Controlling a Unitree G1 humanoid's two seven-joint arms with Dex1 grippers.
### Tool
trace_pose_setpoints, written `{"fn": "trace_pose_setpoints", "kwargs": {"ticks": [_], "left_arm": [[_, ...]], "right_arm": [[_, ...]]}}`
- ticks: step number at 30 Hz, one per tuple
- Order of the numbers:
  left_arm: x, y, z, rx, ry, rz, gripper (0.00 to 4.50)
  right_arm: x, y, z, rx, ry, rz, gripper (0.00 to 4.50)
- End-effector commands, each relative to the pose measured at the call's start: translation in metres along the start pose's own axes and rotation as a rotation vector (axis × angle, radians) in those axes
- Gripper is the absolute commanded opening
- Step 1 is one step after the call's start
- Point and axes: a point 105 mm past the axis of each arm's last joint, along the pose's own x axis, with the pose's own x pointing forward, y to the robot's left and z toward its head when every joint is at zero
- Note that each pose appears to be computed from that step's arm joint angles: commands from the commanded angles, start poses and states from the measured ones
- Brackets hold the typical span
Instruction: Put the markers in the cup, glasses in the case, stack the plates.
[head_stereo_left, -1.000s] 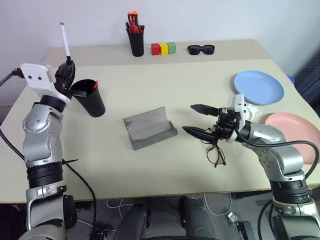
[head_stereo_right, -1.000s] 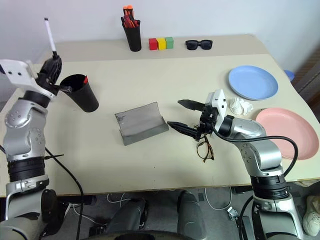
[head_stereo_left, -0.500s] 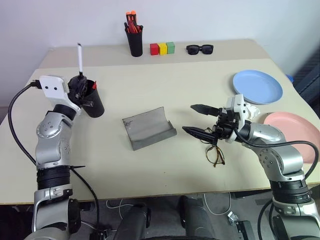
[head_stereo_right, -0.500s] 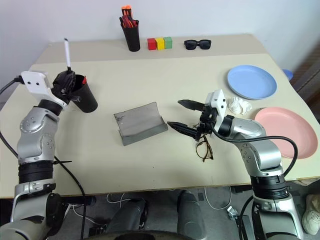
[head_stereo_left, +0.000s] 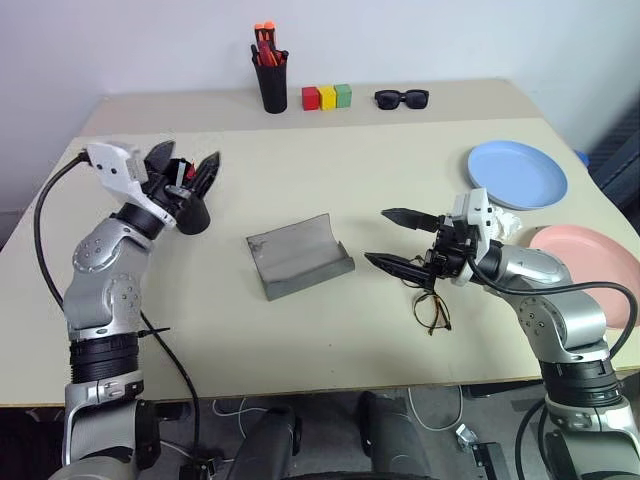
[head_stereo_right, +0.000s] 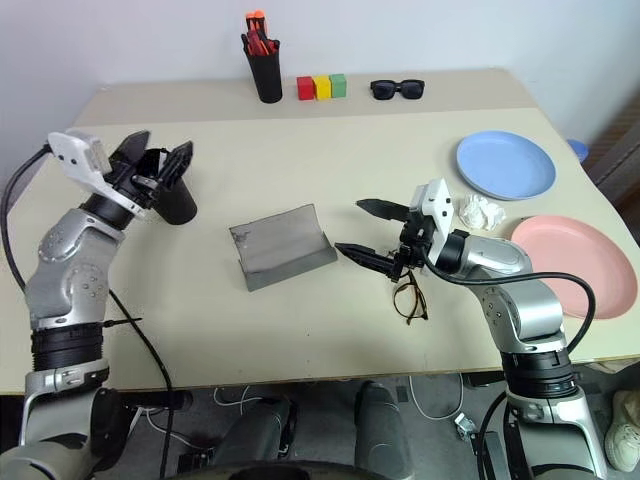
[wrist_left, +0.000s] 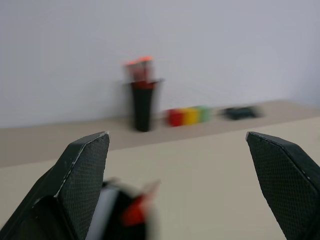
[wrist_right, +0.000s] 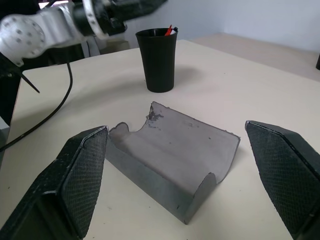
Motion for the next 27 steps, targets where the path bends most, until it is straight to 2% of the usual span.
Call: {"fn": "trace_pose_setpoints", "kwargs": {"ticks": [1,7,11,14,20,23,27], "left_arm": [[-0.001,-0.032,-0.002,-0.020,0.091,-0.202,4.46],[-0.022,-0.083,-0.051,-0.241,0.418,-0.474,4.46],[-0.022,-0.102,-0.069,-0.281,0.488,-0.545,4.46],[-0.018,-0.105,-0.086,-0.272,0.535,-0.535,4.46],[-0.021,-0.118,-0.098,-0.277,0.582,-0.588,4.46],[-0.023,-0.117,-0.104,-0.258,0.606,-0.585,3.62],[-0.025,-0.117,-0.106,-0.279,0.622,-0.580,1.69]], "right_arm": [[-0.004,-0.005,0.011,-0.049,-0.022,-0.017,4.50],[-0.019,-0.021,0.008,-0.080,0.019,-0.074,4.50],[-0.019,-0.020,0.010,-0.082,0.012,-0.077,4.50],[-0.015,-0.018,0.010,-0.089,0.003,-0.079,4.50],[-0.011,-0.014,0.011,-0.089,-0.007,-0.080,4.50],[-0.011,-0.015,0.011,-0.092,-0.007,-0.083,4.50],[-0.011,-0.015,0.012,-0.097,-0.008,-0.086,4.50]]}}
